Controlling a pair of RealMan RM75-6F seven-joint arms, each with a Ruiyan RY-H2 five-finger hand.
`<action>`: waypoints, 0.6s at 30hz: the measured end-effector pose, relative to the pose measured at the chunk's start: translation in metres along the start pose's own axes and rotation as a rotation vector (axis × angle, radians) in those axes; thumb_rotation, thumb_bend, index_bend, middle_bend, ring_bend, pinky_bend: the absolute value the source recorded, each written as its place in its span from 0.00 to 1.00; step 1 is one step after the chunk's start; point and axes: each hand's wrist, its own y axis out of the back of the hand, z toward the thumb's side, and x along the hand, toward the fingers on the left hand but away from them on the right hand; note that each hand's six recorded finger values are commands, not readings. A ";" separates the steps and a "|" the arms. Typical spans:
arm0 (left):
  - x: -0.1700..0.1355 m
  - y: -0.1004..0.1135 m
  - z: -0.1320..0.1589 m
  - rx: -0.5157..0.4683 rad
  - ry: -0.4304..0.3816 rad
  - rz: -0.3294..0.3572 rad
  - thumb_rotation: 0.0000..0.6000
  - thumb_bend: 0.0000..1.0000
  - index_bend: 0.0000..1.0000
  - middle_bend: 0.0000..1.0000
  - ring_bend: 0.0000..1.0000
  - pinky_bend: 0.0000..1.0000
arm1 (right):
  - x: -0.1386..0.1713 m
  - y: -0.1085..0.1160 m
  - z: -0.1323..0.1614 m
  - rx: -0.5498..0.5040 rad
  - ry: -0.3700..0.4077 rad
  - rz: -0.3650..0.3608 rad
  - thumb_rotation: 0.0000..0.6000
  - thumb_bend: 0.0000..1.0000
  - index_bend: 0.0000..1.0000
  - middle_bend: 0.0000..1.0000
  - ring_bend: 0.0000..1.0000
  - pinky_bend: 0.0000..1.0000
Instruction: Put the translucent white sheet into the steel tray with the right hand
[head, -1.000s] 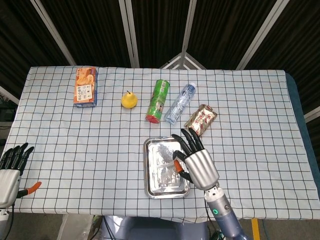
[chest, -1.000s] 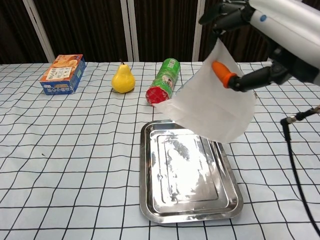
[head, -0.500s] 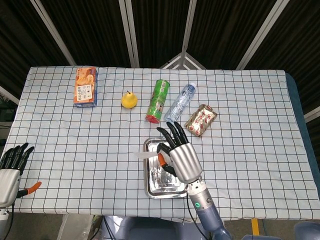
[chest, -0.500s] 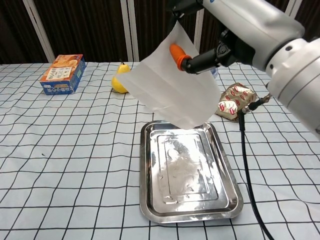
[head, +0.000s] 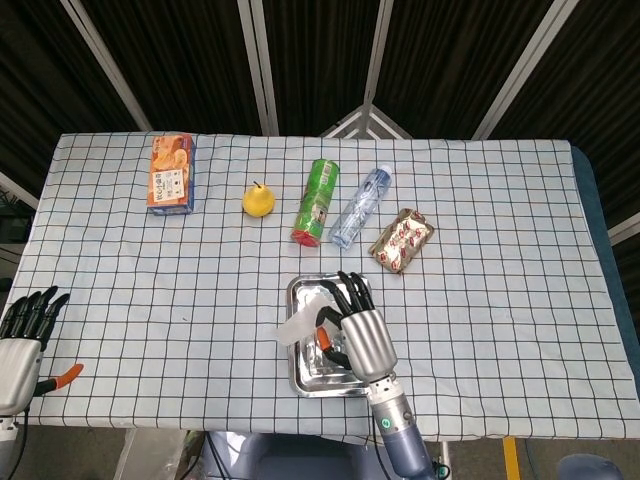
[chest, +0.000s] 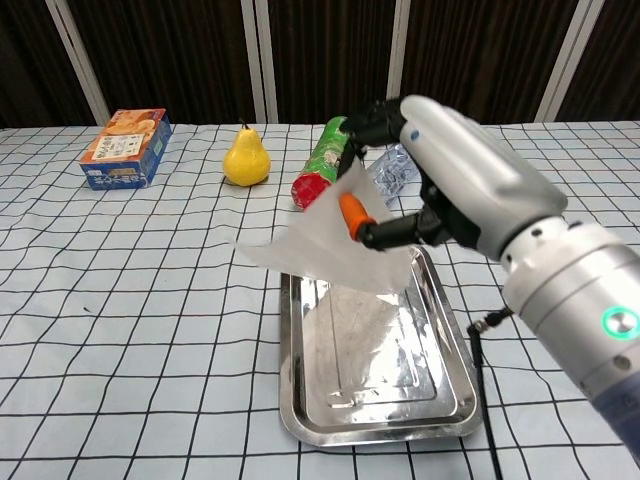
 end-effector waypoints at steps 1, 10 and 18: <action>0.000 0.000 0.000 0.000 -0.001 0.000 1.00 0.06 0.00 0.00 0.00 0.00 | 0.003 -0.004 -0.004 0.005 -0.011 0.010 1.00 0.58 0.65 0.20 0.00 0.00; 0.000 -0.001 0.000 0.005 0.001 -0.001 1.00 0.07 0.00 0.00 0.00 0.00 | 0.027 -0.027 -0.040 0.062 -0.078 0.087 1.00 0.58 0.66 0.20 0.00 0.00; -0.001 0.000 0.000 0.012 -0.004 0.001 1.00 0.07 0.00 0.00 0.00 0.00 | 0.037 -0.026 -0.053 0.050 -0.113 0.111 1.00 0.58 0.66 0.20 0.00 0.00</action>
